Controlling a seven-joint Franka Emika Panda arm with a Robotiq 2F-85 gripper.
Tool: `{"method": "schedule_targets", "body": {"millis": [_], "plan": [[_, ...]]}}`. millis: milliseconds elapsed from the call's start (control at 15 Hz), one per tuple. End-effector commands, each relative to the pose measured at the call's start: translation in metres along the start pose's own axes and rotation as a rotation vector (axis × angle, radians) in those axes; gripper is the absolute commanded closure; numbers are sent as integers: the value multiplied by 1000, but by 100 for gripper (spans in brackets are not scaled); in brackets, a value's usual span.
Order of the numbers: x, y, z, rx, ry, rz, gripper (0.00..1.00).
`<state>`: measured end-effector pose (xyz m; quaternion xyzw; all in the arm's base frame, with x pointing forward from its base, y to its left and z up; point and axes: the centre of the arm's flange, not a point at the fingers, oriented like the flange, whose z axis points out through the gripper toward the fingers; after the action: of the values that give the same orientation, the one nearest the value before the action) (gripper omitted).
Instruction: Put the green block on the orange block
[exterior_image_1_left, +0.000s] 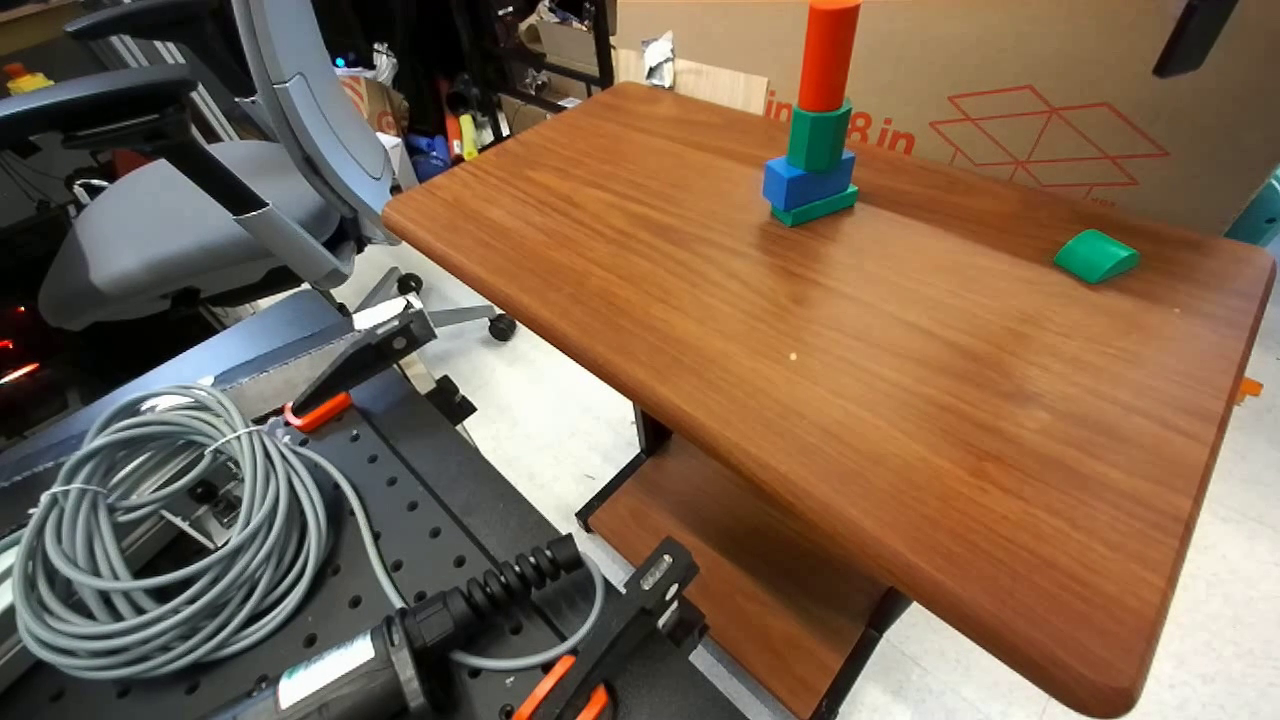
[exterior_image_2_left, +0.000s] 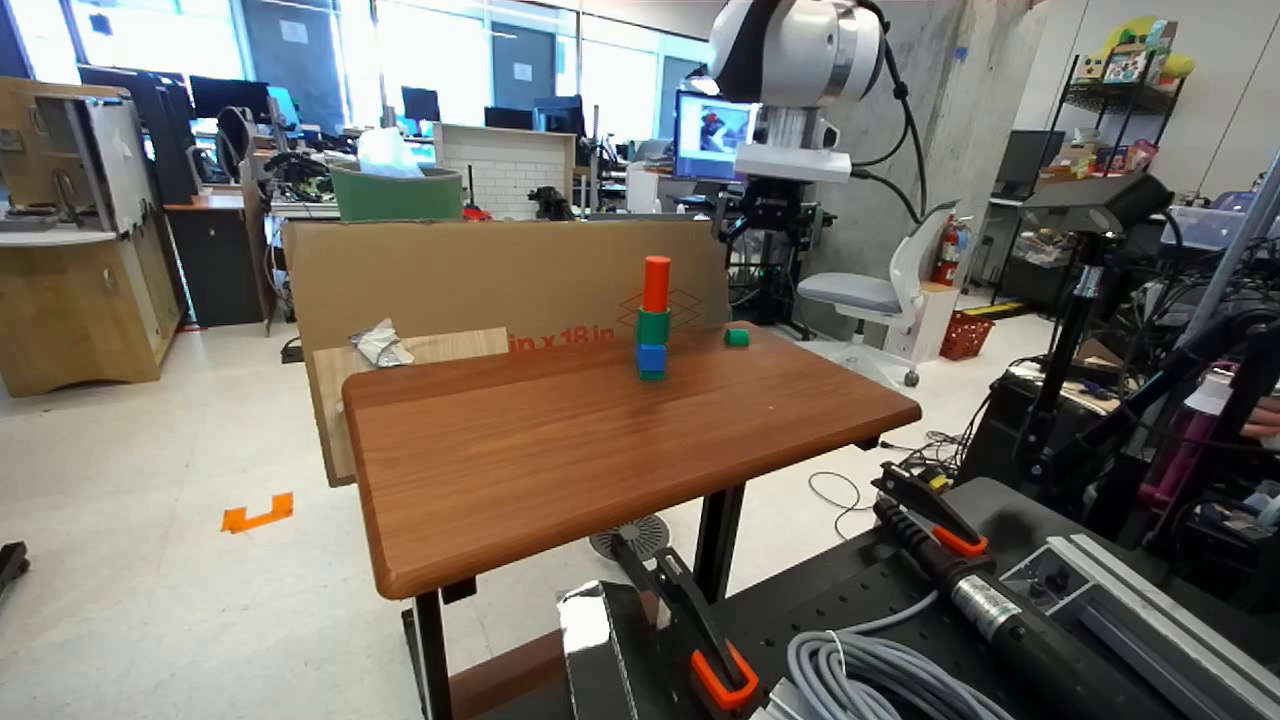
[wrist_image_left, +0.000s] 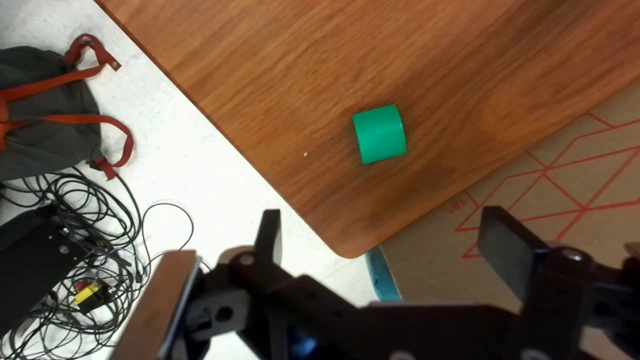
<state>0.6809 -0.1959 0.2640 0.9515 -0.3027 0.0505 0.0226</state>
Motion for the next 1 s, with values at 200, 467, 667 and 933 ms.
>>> {"method": "schedule_targets", "body": {"millis": [200, 467, 667, 933], "plan": [[16, -20, 23, -57, -6, -102, 0], [14, -24, 37, -62, -37, -147, 0], [10, -27, 49, -71, -65, -174, 0], [7, -28, 65, -95, -84, -209, 0]]}}
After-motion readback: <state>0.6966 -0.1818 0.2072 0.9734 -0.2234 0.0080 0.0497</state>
